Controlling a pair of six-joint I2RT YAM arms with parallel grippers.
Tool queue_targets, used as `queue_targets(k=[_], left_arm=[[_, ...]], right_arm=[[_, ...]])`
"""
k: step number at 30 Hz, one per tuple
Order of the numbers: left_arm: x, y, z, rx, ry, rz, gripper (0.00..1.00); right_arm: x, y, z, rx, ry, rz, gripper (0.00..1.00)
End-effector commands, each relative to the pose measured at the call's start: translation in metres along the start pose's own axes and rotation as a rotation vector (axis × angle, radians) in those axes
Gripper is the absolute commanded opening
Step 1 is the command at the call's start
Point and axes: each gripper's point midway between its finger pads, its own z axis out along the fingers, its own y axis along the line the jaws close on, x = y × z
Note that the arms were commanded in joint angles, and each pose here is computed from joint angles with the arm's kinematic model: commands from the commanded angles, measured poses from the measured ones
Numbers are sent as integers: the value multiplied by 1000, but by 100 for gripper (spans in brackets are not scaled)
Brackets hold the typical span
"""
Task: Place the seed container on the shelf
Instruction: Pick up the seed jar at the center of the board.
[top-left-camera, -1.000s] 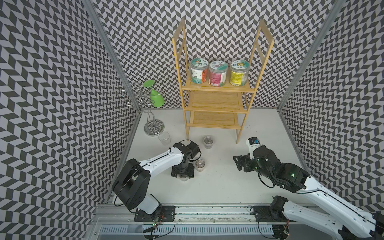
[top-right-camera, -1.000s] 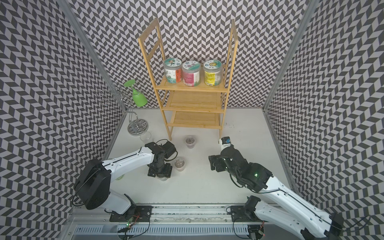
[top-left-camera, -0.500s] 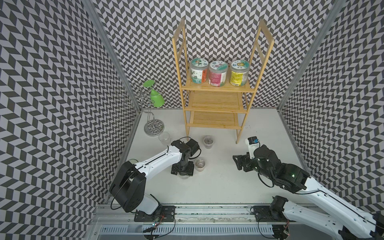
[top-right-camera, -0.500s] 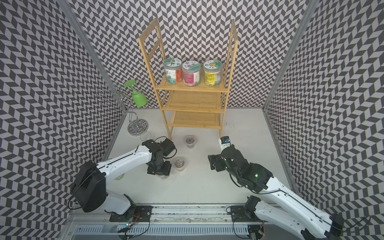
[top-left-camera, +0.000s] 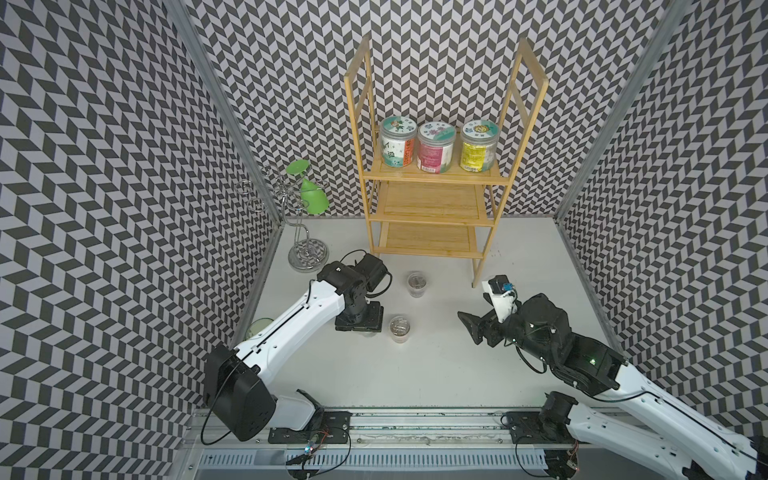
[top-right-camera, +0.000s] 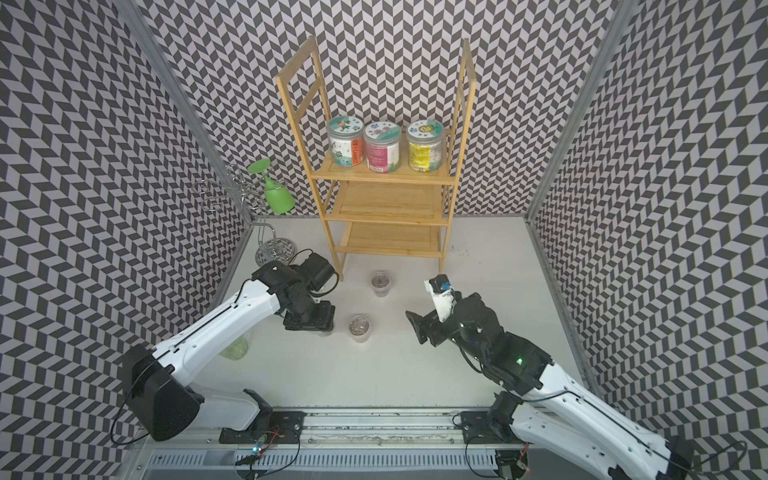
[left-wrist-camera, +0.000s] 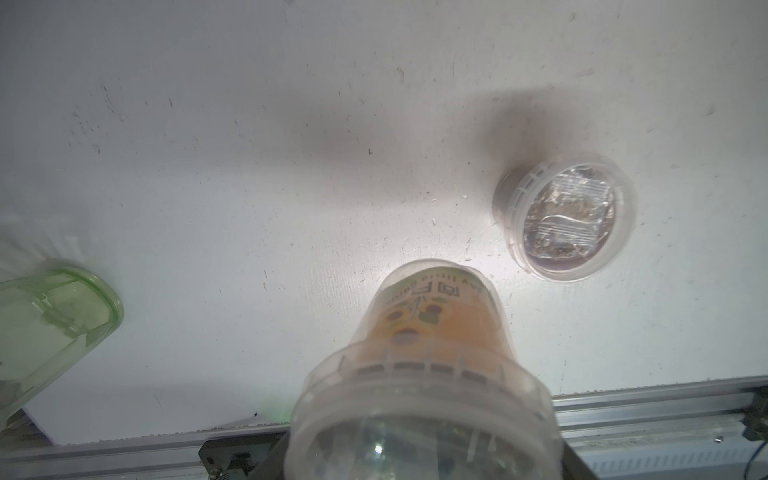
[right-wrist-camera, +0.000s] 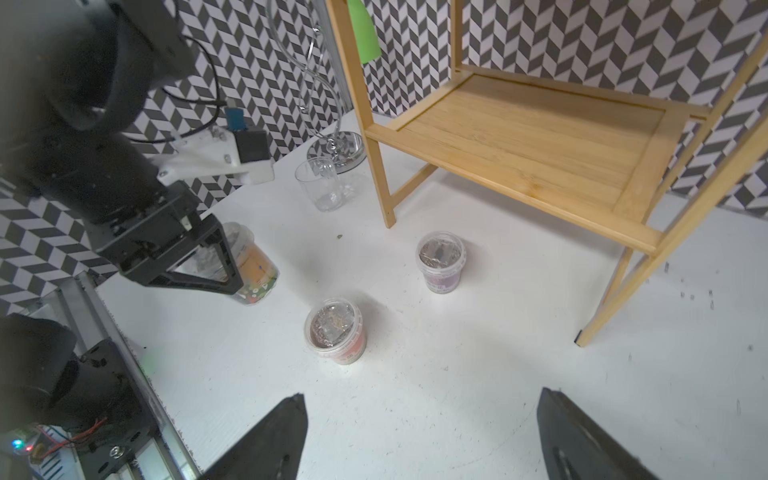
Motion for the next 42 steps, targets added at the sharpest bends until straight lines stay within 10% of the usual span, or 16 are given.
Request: queue_targets(k=[1,18,42], left_arm=[[-3,-11,-17,70,-11,13,64],[-31,-44,-54,220,-79,87,64],[-23,-60,-66,286,-87,151,64]], right_arm=[[-18,24,2,-86,-110,-139,92],[-10,109,38,-301,-326,-353,99],[-32,124,102,-298,-379,-365,99]])
